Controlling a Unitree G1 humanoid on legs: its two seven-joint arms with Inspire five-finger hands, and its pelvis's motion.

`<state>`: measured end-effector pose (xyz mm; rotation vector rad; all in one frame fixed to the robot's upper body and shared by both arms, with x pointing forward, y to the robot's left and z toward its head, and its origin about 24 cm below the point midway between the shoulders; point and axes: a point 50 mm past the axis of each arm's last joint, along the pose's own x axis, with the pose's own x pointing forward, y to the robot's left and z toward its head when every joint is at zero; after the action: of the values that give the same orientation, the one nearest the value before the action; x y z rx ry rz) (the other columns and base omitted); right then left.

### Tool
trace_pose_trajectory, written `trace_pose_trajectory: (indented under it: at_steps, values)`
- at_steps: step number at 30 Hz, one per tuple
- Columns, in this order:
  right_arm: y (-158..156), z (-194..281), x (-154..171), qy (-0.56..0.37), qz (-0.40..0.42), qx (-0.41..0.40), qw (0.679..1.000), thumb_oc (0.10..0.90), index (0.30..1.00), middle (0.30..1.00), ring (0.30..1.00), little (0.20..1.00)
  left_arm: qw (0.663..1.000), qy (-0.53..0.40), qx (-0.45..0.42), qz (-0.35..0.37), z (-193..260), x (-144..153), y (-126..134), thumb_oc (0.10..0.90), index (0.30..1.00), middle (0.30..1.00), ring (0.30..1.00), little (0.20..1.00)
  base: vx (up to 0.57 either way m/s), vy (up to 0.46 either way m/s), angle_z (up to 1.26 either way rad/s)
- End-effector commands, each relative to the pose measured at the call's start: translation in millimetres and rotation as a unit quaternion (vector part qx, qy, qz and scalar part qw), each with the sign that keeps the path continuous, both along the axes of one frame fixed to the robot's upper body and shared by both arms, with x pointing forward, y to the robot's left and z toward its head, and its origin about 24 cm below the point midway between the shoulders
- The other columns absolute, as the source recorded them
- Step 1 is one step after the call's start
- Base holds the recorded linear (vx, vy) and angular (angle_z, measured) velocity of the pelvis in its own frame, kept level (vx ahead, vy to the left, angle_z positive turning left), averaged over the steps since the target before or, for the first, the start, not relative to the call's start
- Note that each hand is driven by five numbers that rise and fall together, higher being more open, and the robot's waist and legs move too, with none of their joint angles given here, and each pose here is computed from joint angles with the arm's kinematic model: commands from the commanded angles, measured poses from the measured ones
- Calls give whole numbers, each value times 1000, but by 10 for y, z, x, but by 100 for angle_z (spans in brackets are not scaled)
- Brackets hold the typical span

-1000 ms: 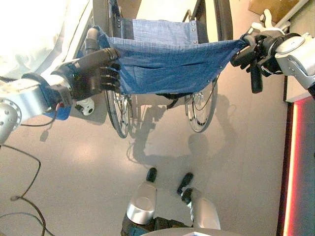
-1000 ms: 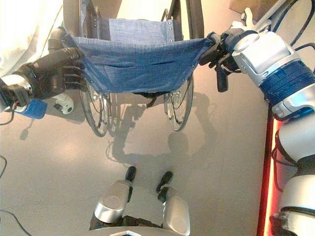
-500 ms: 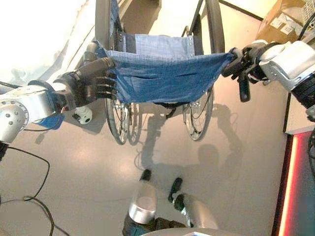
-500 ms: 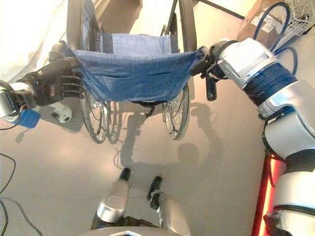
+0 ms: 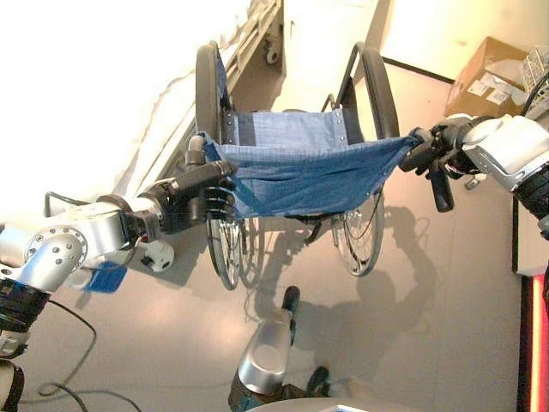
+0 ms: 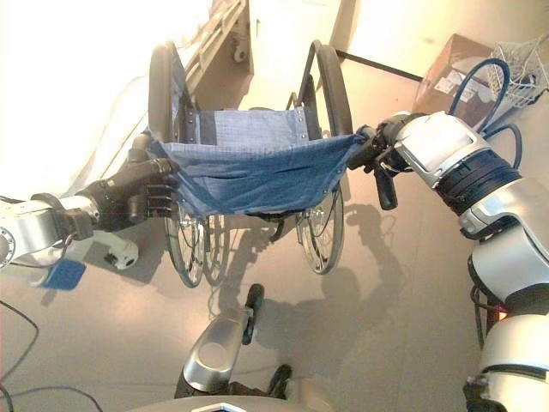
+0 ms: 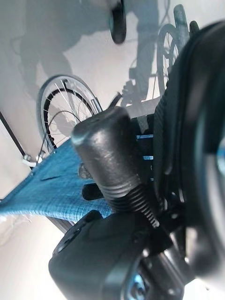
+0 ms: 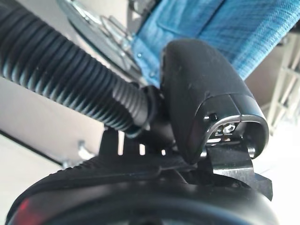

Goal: Push the wheelchair next to the bed

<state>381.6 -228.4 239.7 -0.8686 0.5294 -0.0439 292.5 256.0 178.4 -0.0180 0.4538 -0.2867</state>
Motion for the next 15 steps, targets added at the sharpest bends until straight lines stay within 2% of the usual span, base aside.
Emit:
trace_pose_trajectory:
  at_steps: [1, 5, 9, 15]
  values:
    - [221, 685, 20, -132, 91, 8, 987, 400, 300, 300, 300, 300, 989, -141, -7, 43, 650, 177, 202, 400, 300, 300, 300, 300, 384, 162, -25]
    - [225, 733, -22, -130, 84, 42, 987, 400, 300, 300, 300, 300, 986, -160, 3, 36, 800, 168, 218, 400, 300, 300, 300, 300, 299, 128, 5]
    - [311, 681, -32, -114, 94, 49, 988, 400, 300, 300, 300, 300, 983, -179, 21, 39, 925, 179, 181, 400, 300, 300, 300, 300, 198, -20, -1]
    - [381, 699, -109, -128, 136, 37, 982, 400, 300, 300, 300, 300, 965, -248, 5, 86, 1148, 260, 114, 400, 300, 300, 300, 300, 6, -111, -4]
